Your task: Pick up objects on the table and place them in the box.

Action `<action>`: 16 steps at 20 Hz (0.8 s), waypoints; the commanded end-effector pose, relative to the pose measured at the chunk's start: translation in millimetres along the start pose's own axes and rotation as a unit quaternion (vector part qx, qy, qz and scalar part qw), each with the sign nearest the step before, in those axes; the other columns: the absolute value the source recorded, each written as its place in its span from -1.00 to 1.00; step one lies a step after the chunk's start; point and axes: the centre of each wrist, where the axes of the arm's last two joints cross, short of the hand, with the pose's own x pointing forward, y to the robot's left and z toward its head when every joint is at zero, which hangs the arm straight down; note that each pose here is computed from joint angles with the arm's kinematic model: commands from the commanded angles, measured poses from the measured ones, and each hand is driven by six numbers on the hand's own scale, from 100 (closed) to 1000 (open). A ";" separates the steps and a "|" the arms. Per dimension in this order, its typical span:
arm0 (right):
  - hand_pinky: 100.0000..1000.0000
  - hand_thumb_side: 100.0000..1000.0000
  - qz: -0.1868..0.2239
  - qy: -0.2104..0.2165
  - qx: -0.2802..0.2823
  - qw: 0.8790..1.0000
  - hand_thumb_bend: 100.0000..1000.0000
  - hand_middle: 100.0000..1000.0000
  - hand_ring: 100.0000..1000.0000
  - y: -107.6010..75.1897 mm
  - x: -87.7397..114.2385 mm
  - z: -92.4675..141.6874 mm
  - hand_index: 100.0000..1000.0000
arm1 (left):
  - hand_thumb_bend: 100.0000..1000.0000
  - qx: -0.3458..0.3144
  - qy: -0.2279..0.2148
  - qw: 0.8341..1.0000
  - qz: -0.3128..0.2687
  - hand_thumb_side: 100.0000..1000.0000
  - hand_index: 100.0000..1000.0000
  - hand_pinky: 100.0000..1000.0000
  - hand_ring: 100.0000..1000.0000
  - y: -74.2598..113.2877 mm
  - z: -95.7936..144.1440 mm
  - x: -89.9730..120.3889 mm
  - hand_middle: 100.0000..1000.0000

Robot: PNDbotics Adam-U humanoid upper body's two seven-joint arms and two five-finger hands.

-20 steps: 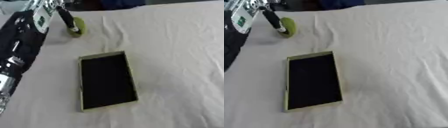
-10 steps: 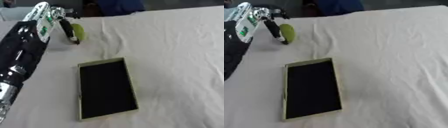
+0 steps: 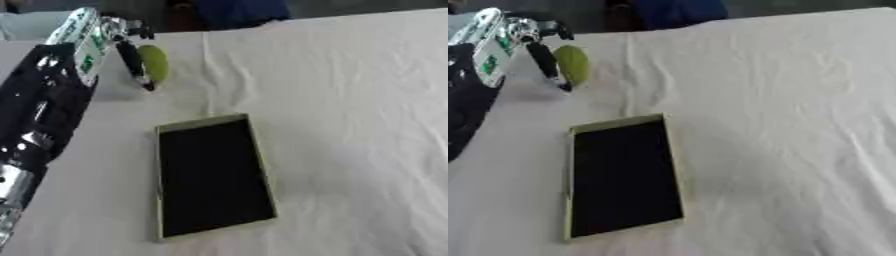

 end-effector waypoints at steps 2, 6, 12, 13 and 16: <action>0.70 0.12 0.010 -0.011 0.012 1.000 -1.00 0.15 0.32 -0.9 7.3 -7.6 0.60 | 0.15 0.044 0.031 0.998 0.018 -0.92 0.78 0.75 1.00 22.2 7.2 -11.3 0.71; 0.70 0.13 0.007 -0.014 0.015 1.000 -1.00 0.15 0.32 0.0 7.1 -9.7 0.60 | 0.04 0.063 0.046 0.996 0.032 -0.90 0.78 0.74 1.00 25.4 7.4 -13.8 0.71; 0.70 0.16 0.005 -0.014 0.019 1.000 -1.00 0.14 0.32 1.0 6.6 -11.0 0.60 | 0.02 0.077 0.070 0.994 0.041 -0.88 0.77 0.72 1.00 25.8 5.4 -20.1 0.70; 0.70 0.16 0.004 -0.015 0.019 1.000 -1.00 0.14 0.32 1.2 6.5 -11.1 0.60 | -0.01 0.078 0.072 0.993 0.042 -0.89 0.76 0.69 1.00 25.3 5.0 -20.5 0.69; 0.70 0.17 0.001 -0.013 0.020 1.000 -1.00 0.14 0.32 2.0 5.7 -11.2 0.60 | -0.01 0.072 0.073 0.994 0.045 -0.89 0.75 0.60 1.00 21.1 2.6 -21.7 0.65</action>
